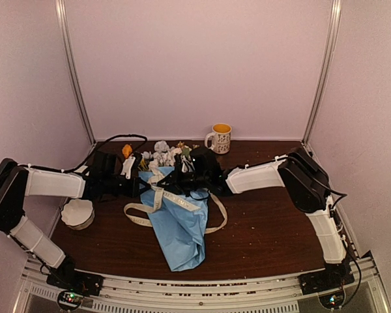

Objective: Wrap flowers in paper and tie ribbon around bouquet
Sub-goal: Cross the ribbon over the folded bouquet.

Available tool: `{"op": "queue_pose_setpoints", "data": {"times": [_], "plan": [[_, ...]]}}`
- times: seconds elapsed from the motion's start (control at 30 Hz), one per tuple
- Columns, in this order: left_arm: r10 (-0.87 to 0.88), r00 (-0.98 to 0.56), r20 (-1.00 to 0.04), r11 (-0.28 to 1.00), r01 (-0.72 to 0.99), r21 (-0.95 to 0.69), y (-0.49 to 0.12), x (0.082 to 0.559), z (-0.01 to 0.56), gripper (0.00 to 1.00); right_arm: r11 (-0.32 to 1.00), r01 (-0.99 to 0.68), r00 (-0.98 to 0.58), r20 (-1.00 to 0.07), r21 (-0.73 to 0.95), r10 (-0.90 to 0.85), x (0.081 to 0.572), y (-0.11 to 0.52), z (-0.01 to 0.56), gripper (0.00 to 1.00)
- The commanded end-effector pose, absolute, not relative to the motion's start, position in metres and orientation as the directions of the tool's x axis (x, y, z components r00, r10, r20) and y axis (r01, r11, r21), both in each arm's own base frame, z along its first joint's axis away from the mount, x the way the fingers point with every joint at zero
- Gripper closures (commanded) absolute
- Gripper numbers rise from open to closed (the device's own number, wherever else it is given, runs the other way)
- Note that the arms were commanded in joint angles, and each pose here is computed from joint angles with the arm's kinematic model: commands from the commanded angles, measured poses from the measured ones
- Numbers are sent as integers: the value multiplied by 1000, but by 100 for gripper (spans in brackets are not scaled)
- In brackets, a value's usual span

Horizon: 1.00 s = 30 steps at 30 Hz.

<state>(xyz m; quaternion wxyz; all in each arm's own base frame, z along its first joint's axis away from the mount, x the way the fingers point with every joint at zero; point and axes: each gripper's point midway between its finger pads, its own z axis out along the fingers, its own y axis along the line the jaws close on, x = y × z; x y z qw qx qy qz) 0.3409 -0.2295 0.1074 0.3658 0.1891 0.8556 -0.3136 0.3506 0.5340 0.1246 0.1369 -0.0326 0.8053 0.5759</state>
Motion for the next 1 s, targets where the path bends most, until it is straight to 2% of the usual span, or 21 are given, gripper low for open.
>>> {"op": "queue_pose_setpoints", "data": {"times": [0.0,0.1,0.23,0.43,0.6,0.93,0.97], "plan": [[106,-691,-716,846,441,-300,-201,345,95,100,315,-249,-943,-303,916,135,358,530,151,100],[88,-719,-689,921,323,-219,-172,343,85,100,339,-276,-935,-334,899,124,358,526,155,100],[66,-720,-690,952,252,-171,-151,332,84,100,337,-297,-927,-354,894,122,360,518,162,100],[47,-785,-618,991,114,-69,-113,310,62,100,290,-344,-907,-395,893,143,363,500,184,100],[21,-824,-566,994,76,-73,-105,293,47,100,273,-372,-904,-413,887,109,355,497,185,100],[-177,-797,-577,979,-84,-185,-83,251,60,100,297,-245,-940,-301,923,161,373,501,137,100],[-193,-788,-584,976,-93,-197,-81,247,64,88,296,-240,-941,-296,925,164,374,502,135,100]]}}
